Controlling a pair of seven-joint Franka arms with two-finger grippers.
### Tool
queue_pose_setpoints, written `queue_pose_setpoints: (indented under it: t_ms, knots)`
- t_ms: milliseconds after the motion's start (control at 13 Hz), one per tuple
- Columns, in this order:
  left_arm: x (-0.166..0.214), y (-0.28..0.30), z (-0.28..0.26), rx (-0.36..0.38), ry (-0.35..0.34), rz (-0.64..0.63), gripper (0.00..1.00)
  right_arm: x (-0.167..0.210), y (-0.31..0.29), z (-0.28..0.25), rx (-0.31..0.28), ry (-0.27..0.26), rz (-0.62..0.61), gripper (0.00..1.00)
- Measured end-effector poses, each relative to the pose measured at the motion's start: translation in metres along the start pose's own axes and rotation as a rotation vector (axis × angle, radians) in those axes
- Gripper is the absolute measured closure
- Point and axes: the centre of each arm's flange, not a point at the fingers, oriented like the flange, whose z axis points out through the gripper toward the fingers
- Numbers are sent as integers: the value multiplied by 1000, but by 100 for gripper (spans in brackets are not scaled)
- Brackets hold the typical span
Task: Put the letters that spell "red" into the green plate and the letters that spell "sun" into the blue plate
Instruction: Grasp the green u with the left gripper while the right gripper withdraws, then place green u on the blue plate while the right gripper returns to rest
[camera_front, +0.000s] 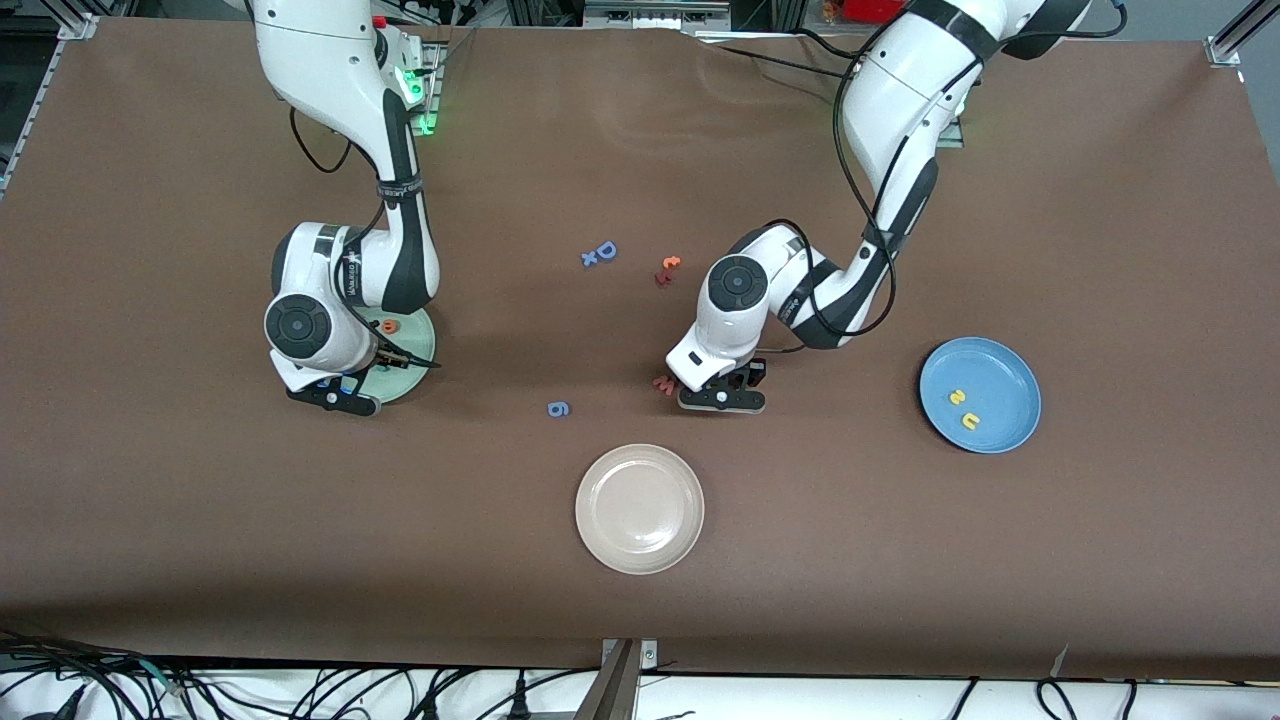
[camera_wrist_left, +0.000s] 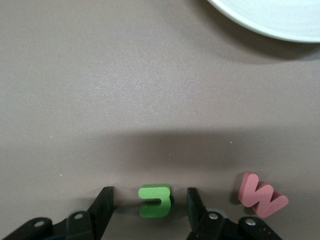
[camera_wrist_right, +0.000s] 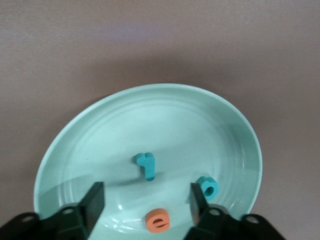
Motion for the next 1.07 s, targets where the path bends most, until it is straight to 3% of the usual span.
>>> queue_pose_setpoints:
  t_ms: [77,154,384,537,768,1075]
  knots:
    - [1,0,-1,-1,3,-1,42,0,-4,-5,4,-7,-7,6]
    - [1,0,-1,-1,3,-2,42,0,-10,-15,8,-19,-17,0]
    - [5,0,-5,-5,10,-4,71,1,-28,-62,26,-72,-32,0]
    - [5,0,-5,-5,9,-4,73,-1,-32,-100,35,-113,-46,0]
    - [11,-9,-5,-3,14,29,73,-3,-34,-155,50,-117,-67,0]
    - [54,-82,-8,18,17,140,73,-11,-15,-222,90,-64,-100,0]
